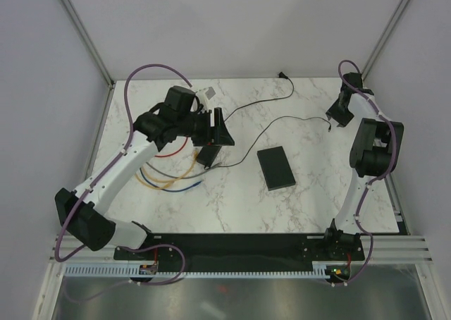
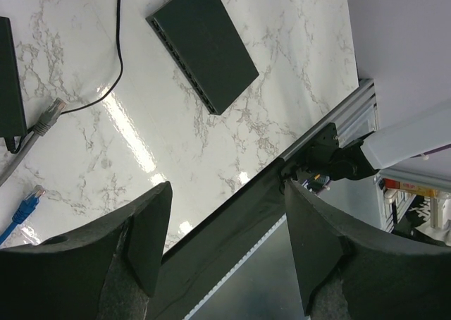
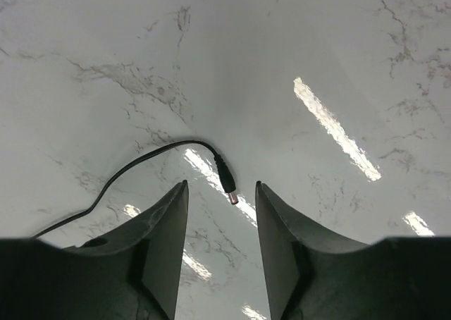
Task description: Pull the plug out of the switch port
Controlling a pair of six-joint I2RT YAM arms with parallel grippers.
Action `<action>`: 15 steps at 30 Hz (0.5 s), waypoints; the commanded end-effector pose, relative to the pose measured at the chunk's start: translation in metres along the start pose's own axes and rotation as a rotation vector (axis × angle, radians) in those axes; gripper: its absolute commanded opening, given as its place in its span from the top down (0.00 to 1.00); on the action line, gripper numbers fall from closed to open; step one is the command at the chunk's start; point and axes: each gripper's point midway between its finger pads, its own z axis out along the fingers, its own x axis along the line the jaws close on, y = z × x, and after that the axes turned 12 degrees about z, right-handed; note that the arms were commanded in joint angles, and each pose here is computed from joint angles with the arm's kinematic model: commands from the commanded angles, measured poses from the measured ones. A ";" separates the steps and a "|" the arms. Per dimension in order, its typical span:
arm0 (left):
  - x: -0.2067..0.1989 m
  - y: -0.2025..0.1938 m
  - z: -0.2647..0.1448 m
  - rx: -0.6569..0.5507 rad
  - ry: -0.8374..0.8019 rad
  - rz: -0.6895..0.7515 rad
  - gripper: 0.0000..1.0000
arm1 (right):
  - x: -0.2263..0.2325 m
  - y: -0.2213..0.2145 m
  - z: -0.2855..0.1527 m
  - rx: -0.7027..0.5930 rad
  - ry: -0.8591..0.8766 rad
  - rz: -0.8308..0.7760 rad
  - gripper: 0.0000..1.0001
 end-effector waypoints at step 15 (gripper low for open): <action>0.006 0.030 -0.053 -0.164 0.127 0.028 0.27 | 0.142 -0.177 -0.177 0.175 0.401 -0.234 0.02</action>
